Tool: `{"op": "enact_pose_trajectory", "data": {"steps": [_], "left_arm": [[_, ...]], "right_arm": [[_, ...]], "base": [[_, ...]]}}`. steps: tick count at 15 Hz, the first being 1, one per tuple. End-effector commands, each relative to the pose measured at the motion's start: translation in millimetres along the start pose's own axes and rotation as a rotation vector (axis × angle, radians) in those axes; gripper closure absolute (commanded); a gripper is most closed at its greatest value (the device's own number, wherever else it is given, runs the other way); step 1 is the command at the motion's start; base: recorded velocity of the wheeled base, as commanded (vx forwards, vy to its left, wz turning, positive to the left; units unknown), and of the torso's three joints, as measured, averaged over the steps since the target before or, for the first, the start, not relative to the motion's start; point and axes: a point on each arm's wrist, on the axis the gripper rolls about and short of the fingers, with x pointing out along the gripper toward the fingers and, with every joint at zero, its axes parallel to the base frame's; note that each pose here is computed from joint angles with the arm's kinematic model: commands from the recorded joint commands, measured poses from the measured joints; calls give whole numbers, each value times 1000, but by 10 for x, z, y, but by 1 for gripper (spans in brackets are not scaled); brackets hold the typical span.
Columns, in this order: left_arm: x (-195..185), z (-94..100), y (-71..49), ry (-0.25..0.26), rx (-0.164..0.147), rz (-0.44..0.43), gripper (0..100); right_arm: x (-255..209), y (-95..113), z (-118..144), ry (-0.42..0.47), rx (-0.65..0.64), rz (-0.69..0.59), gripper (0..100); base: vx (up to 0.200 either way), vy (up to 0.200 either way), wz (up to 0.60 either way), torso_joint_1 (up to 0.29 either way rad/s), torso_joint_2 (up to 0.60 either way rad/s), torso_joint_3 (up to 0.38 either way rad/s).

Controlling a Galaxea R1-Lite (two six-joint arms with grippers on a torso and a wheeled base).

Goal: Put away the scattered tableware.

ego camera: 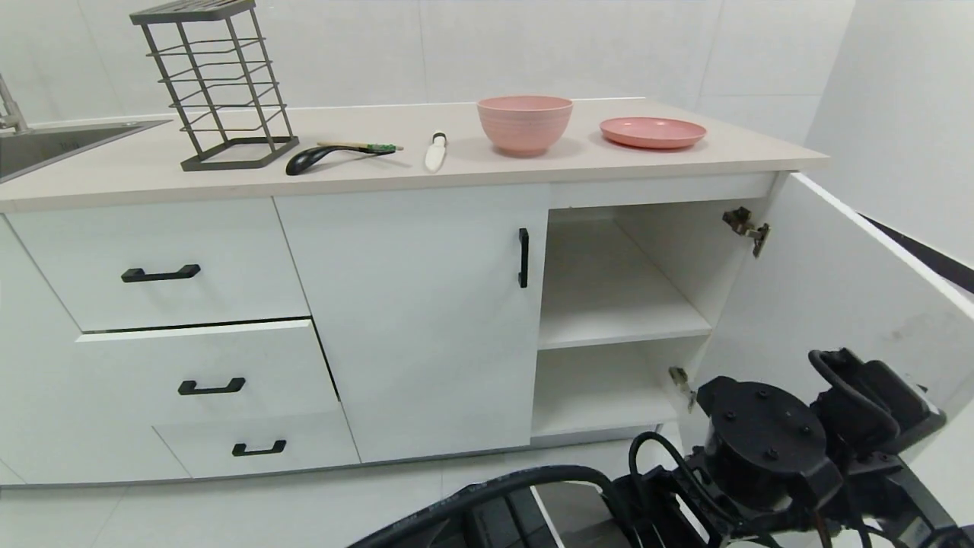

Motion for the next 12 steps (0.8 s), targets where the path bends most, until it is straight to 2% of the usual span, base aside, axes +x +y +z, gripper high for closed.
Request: {"op": "enact_pose_trajectory", "data": {"steps": [1,2,3,4,5,6,7,9,10,11,12], "left_arm": [[-105,-111,273,6,5,59,0],[-175,13,447,-18,27,92,0],[-387,347,759,-76,82,157,0],[-568,505,861,-88,95,189,0],[-929,692,971,-74,107,239,0],[-1287,853,959,-47,108,269,0],[-1632,1004,901,-32,115,285,0],[-2121,1290,656,-43,141,314,0],[-2449,1496,398,-50,154,333,0],[-2615,1567,257,-32,148,347,0],[-2890,1717,46,-23,158,375,0]], "right_arm": [[-31,34,114,-19,-37,-4,0],[-38,48,118,-18,-36,-4,0],[-68,113,73,-2,-9,0,0],[-89,161,39,9,10,3,0],[-127,242,12,19,32,8,0],[-180,363,-11,25,74,21,0],[-233,485,-54,37,120,35,0],[-287,599,-101,60,157,42,0],[-298,609,-82,63,154,39,0],[-306,621,-76,69,162,38,0],[-329,653,-47,77,171,37,0]], "base": [[0,0,0,0,0,0],[0,0,0,0,0,0],[0,0,0,0,0,0],[0,0,0,0,0,0],[0,0,0,0,0,0],[0,0,0,0,0,0],[0,0,0,0,0,0],[0,0,0,0,0,0],[0,0,0,0,0,0],[0,0,0,0,0,0],[0,0,0,0,0,0]]}}
